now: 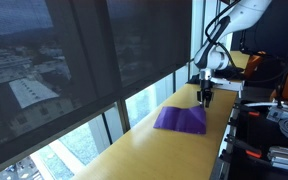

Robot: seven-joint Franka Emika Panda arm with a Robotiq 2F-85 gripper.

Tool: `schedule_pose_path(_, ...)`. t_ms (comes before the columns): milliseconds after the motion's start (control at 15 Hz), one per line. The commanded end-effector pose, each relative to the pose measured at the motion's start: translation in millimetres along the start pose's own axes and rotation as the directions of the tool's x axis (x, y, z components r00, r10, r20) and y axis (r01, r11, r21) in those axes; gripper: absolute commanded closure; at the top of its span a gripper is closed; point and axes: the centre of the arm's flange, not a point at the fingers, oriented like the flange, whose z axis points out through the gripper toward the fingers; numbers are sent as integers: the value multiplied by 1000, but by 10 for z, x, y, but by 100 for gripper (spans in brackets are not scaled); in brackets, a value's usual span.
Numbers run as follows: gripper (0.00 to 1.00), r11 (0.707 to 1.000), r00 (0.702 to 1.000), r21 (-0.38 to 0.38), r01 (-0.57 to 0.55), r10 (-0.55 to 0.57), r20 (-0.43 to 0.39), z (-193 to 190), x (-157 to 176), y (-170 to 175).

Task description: Open up the folder

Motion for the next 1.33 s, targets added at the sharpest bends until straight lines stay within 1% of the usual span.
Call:
schedule_pose_path(0,71,999,999,25,34,-34,-12,20,40,22)
schedule_pose_path(200,95,999,999,21,39,-39,-18,-2,24,72)
schedule_pose_path(267,99,999,999,19,41,-40,-22,-16,12,99)
schedule_pose_path(467,100,999,998,11,50,-50,-34,-56,-40,152)
schedule_pose_path(667,100,997,995,-20,79,-80,-57,-124,-163,89)
schedule_pose_path(933,100,988,983,-84,131,-141,-121,-273,-251,-103)
schedule_pose_path(1067,100,982,976,-107,153,-167,-138,-342,-300,-229)
schedule_pose_path(1267,100,972,967,-133,193,-211,-145,-463,-448,-509)
